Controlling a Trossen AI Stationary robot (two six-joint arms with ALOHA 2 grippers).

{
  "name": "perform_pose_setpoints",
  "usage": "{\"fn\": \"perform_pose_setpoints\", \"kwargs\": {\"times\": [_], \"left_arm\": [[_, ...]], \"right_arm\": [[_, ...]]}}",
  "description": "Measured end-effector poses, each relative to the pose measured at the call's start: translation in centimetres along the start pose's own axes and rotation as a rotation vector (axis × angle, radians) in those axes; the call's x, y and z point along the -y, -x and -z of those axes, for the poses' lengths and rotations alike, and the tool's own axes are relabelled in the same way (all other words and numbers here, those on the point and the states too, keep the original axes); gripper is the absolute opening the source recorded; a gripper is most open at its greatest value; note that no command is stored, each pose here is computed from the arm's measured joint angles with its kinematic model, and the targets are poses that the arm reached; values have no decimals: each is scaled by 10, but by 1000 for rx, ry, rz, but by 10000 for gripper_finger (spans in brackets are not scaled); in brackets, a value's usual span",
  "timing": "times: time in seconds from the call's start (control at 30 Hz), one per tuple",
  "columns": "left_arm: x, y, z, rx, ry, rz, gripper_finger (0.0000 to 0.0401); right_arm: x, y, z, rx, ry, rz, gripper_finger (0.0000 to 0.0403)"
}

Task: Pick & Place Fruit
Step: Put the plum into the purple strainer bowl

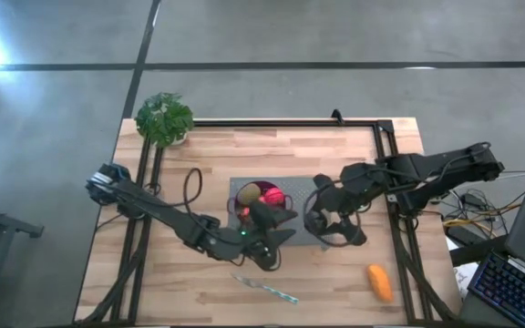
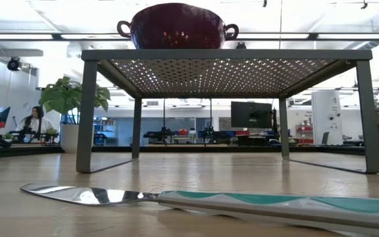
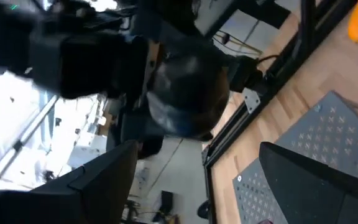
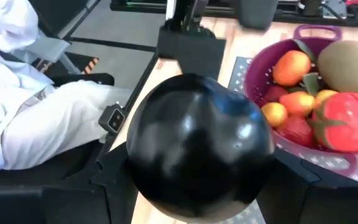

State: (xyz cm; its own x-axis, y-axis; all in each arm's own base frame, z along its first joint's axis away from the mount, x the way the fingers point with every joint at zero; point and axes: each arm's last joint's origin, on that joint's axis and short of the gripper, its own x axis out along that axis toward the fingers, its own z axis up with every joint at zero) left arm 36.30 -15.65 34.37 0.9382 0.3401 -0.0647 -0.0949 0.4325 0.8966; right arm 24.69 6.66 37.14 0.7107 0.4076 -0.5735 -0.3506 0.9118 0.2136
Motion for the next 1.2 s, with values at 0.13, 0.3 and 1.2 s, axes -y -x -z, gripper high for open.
{"fn": "perform_pose_setpoints", "kwargs": {"times": [0.13, 0.3, 1.2], "left_arm": [[8, -9, -6, -1, -69, 7, 342], [11, -16, -13, 1, -122, 2, 342], [20, -19, -12, 19, -95, 62, 342]], "right_arm": [[3, -12, -1, -12, 0, -1, 252], [5, -23, -2, -19, 10, 0, 272], [9, -46, -6, -11, 48, -31, 249]]}}
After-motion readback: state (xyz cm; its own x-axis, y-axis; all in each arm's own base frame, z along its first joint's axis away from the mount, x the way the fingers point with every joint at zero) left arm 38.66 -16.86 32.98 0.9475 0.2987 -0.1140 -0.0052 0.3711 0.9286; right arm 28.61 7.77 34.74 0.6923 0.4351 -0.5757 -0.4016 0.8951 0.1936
